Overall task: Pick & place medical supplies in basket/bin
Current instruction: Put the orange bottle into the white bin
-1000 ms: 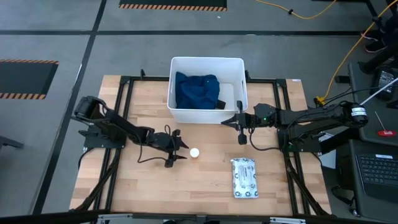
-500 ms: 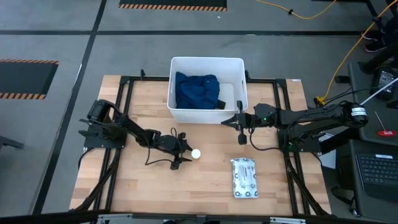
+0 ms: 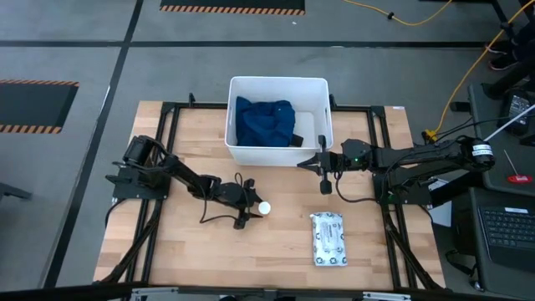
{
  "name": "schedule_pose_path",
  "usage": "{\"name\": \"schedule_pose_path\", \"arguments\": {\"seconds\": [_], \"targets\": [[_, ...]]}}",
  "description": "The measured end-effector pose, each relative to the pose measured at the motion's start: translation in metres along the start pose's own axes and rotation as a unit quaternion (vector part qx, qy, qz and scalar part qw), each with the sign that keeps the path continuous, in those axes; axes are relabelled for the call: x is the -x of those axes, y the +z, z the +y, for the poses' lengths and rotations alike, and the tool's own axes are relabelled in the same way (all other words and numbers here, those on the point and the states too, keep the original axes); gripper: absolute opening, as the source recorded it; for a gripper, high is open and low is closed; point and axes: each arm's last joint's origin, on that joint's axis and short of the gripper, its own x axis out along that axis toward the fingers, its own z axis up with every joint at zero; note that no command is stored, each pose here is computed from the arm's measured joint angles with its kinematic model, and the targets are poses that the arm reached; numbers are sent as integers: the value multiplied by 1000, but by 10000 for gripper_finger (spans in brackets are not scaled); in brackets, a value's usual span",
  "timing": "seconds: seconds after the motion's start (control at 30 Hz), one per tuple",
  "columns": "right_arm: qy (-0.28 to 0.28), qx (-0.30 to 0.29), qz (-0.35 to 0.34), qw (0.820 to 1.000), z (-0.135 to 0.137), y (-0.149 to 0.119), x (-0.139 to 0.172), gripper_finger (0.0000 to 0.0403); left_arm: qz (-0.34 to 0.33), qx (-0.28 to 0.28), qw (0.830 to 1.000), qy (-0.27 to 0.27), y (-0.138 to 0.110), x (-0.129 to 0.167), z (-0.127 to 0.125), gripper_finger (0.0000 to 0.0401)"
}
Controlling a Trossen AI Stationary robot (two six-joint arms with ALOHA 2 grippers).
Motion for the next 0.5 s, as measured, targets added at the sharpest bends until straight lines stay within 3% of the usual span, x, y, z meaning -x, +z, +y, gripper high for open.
{"name": "schedule_pose_path", "arguments": {"seconds": [0.5], "targets": [[0, 0, 0, 1000, 0, 0, 0, 8, -16, 6, 1000, 10, 4, 0, 8, 233]]}}
